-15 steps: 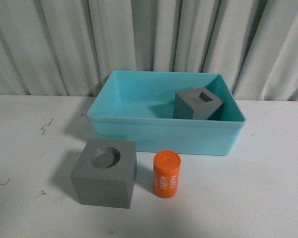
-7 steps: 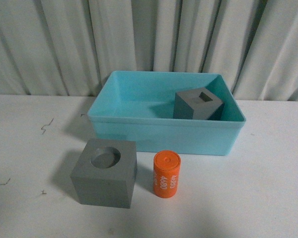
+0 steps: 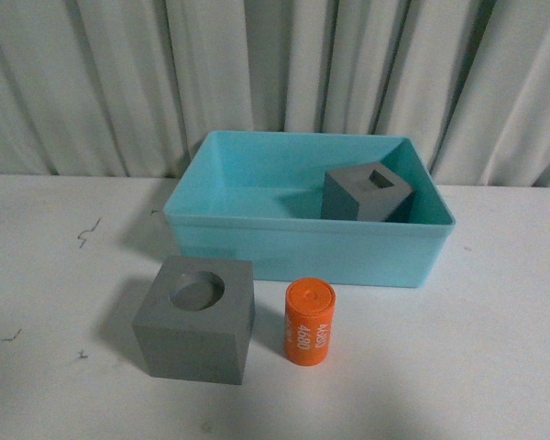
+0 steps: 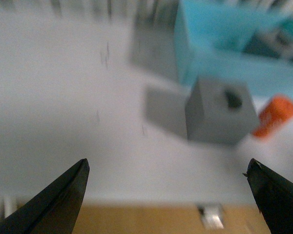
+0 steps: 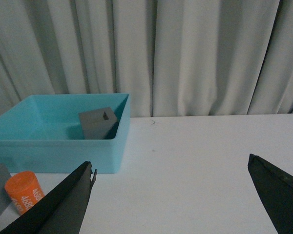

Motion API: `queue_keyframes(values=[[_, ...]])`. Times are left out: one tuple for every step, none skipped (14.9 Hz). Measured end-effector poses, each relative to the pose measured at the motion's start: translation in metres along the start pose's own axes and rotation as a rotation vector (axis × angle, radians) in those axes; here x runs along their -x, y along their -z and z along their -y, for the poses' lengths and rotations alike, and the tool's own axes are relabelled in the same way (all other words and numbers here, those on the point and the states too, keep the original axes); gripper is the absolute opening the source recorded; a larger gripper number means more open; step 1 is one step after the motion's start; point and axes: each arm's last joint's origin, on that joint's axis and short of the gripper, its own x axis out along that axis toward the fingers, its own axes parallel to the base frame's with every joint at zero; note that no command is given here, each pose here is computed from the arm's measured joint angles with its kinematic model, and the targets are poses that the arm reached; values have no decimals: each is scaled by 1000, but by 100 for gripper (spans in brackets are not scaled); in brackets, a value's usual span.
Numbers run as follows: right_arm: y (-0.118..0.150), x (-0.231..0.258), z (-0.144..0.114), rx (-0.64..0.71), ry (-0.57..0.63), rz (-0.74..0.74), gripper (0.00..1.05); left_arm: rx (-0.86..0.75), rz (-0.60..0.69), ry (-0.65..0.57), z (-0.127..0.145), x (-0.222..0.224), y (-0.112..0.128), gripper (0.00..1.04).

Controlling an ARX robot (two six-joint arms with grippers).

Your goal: Place gray and orange parts in blue box

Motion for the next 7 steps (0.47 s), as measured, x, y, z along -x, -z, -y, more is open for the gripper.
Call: queue_keyframes(values=[[0,0,0,0,-2,0,98,118,-233,0,3,-6,-10,98],[0,0,0,0,0,-1,98,183,-345,40,19,-25,-22,98],[0,0,0,0,-1,-1,98,196,-281,53,43,-45,-51,98],[0,0,0,0,-1,-1,98,198,-248,73,58,-54,-62,98],[0,0,0,0,-1,-2,98,183,-229,94,71,-61,-68,98],[0,0,0,0,-1,-1,98,166,-210,113,87,-70,-72,98],[0,0,0,0,-1,-1,98,144,-209,124,102,-79,-74,98]])
